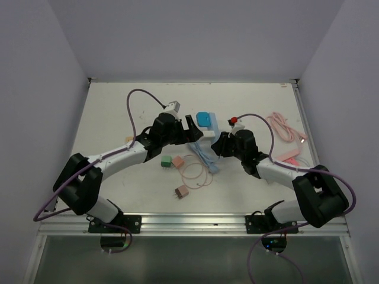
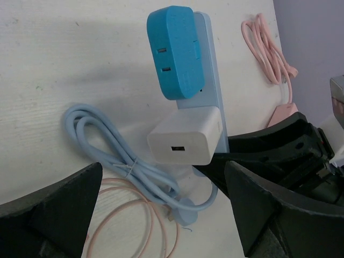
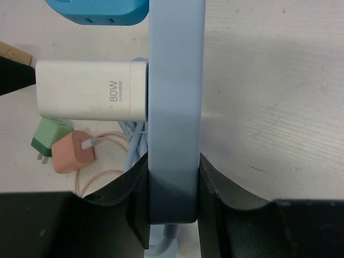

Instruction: Pull the plug off the socket

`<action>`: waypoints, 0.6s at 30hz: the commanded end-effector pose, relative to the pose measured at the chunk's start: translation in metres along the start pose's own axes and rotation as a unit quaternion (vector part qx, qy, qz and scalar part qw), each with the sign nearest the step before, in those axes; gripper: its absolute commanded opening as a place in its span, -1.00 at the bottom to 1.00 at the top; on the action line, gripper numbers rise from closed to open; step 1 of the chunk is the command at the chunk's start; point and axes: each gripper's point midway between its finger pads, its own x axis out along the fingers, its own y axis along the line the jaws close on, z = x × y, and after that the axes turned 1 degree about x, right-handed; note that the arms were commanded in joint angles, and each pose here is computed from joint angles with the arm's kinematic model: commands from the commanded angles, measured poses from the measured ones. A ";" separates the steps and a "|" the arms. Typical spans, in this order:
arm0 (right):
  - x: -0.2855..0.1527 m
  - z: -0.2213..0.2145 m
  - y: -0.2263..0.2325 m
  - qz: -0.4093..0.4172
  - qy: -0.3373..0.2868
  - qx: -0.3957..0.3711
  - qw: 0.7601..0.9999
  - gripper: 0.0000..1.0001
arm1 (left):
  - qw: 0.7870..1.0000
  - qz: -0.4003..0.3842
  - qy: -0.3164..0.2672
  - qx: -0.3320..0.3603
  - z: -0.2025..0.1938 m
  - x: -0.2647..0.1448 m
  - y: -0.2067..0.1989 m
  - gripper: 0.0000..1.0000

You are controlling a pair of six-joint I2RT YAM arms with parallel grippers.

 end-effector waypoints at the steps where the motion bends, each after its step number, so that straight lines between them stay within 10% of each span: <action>1: -0.002 0.041 0.034 0.073 -0.070 0.002 0.995 -1.00 | 0.998 -0.036 -0.054 -0.003 0.028 0.014 -0.031 0.99; 18: -0.002 0.039 0.042 0.099 -0.067 0.003 0.993 -1.00 | 0.998 -0.048 -0.044 -0.028 0.014 0.042 -0.037 0.97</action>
